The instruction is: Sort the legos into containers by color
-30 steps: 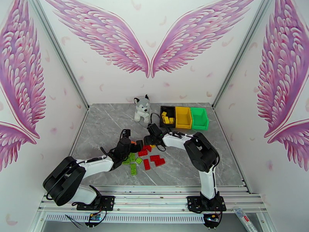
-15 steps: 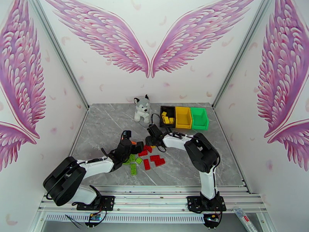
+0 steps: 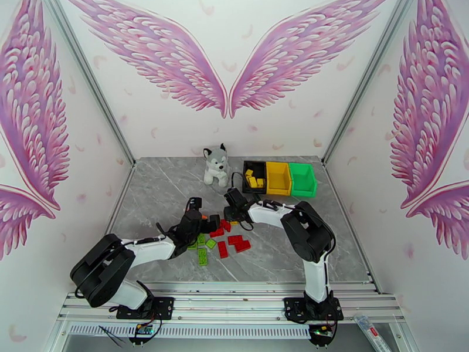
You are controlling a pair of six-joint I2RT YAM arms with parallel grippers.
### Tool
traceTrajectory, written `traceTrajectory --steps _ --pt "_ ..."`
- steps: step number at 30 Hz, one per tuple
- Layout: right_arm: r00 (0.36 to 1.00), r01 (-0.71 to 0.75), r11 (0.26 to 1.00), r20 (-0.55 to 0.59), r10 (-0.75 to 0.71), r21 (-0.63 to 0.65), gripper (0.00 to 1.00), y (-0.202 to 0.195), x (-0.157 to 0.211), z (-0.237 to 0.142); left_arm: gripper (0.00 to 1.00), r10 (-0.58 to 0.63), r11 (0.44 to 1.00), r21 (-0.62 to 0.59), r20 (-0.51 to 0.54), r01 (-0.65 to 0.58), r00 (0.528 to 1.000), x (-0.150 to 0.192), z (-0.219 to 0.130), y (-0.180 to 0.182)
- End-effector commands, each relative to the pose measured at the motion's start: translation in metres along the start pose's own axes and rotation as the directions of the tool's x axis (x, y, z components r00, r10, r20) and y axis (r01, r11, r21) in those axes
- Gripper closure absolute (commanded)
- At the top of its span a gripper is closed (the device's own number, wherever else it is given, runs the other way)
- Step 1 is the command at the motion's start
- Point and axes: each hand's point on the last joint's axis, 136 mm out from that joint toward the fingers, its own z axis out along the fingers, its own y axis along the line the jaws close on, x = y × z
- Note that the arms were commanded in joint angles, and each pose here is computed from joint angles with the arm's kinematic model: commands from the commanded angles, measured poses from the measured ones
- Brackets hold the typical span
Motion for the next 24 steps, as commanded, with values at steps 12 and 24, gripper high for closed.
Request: traceTrajectory --steps 12,24 --pt "0.949 -0.220 0.975 0.226 0.221 -0.032 0.75 -0.068 -0.092 -0.060 0.01 0.023 0.964 0.263 0.093 -0.046 0.995 -0.075 0.049 -0.092" --pt "0.869 -0.346 0.937 0.393 0.302 0.044 0.73 -0.138 -0.176 -0.069 0.01 0.041 0.928 0.363 0.139 -0.090 0.989 -0.124 0.090 -0.141"
